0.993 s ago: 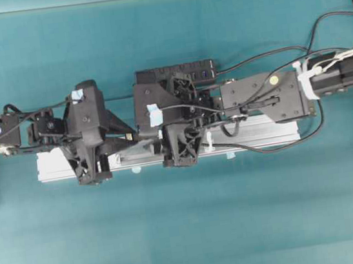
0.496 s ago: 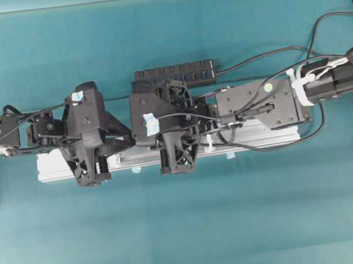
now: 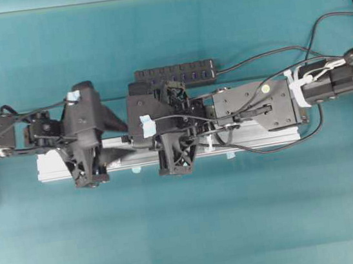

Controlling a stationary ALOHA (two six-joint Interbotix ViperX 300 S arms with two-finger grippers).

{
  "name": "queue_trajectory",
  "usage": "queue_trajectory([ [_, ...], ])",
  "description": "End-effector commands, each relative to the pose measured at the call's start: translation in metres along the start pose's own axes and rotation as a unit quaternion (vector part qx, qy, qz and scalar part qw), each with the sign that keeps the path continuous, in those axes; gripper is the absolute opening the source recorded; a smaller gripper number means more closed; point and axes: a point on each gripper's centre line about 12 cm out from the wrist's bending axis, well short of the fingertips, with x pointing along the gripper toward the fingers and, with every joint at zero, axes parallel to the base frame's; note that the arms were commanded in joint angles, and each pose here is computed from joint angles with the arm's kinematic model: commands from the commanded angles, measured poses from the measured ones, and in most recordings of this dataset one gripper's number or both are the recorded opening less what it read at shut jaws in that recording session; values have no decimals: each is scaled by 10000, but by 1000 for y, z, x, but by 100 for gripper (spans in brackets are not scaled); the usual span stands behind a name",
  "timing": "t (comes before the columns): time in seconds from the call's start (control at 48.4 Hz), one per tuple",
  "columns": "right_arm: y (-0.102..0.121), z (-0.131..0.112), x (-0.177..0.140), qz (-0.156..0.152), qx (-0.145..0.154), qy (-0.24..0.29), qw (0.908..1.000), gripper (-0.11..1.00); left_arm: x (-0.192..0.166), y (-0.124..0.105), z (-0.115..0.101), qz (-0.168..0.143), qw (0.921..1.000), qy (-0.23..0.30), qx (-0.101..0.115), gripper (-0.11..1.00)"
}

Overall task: Pass the USB cable through three rings with both arms.
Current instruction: 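Open the left gripper and retract it to the left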

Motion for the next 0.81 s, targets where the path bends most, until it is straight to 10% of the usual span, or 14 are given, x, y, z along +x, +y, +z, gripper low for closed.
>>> queue_trajectory([
  [0.0, 5, 13, -5, 21, -150, -128, 9998, -7, -17, -1, 14, -22, 9994, -345, -42, 75],
  [0.29, 12, 10, 3, 39, -661, 236, 9975, -7, -76, 2, 6, 9, 9950, -980, -189, 60],
  [0.786, 17, 3, 21, 122, -428, 626, 9970, -7, -148, 2, -16, 22, 9952, -777, -599, 60],
])
